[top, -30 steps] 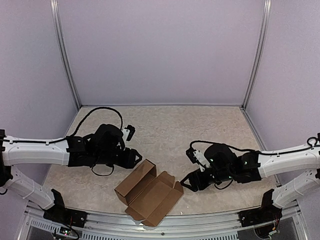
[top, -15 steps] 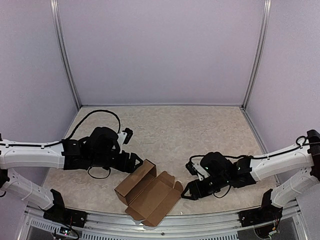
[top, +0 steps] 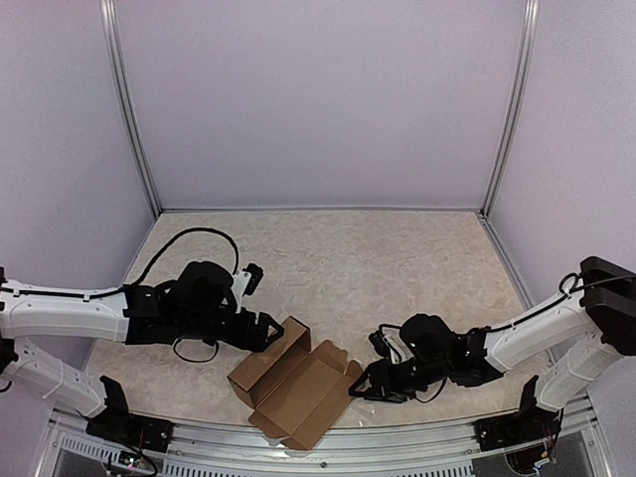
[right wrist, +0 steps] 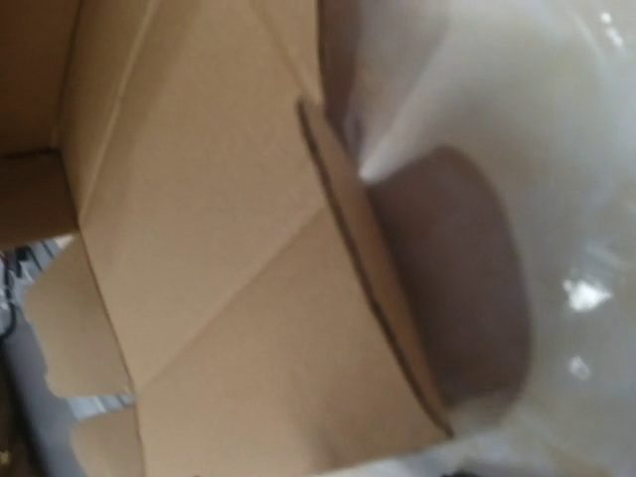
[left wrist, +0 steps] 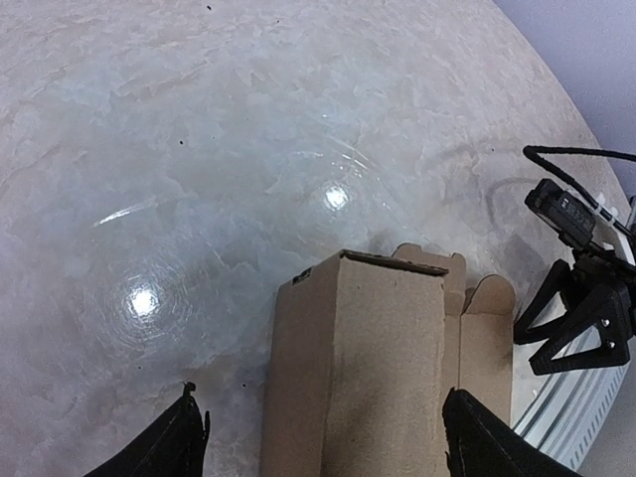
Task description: Fold the paper box
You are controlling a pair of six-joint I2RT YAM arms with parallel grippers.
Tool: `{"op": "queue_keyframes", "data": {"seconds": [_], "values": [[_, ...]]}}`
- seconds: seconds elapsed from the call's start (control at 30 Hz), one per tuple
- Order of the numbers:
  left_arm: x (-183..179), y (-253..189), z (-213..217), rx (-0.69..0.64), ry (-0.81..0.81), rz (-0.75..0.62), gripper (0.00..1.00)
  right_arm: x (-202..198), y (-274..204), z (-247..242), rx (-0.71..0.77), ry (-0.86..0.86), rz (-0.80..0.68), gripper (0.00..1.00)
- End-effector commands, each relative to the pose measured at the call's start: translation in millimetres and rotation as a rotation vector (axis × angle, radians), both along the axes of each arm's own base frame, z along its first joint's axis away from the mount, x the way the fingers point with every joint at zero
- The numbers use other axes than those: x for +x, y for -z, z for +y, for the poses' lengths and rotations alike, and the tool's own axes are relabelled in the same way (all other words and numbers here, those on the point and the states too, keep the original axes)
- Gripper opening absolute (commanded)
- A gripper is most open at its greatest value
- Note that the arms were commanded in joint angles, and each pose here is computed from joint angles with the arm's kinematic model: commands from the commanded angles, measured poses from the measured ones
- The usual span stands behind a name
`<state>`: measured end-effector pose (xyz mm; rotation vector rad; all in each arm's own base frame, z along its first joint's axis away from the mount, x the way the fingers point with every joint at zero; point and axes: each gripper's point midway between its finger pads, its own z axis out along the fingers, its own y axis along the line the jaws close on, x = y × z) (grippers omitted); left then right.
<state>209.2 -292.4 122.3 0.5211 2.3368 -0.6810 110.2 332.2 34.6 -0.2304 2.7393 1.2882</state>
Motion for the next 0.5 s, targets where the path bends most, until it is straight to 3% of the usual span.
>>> {"op": "queue_keyframes", "data": {"seconds": [0.0, 0.27, 0.47], "values": [[-3.5, -4.3, -1.0, -0.032, 0.006, -0.008, 0.8, 7.0, 7.5, 0.7, 0.02, 0.092, 0.054, 0.5], [-4.3, -5.9, 4.3, -0.044, -0.009, -0.018, 0.8, 17.4, 22.8, 5.8, 0.033, 0.213, 0.086, 0.47], [-6.0, -5.7, 9.0, -0.048, -0.019, -0.021, 0.8, 22.4, 23.8, 14.3, 0.053, 0.242, 0.072, 0.39]]}}
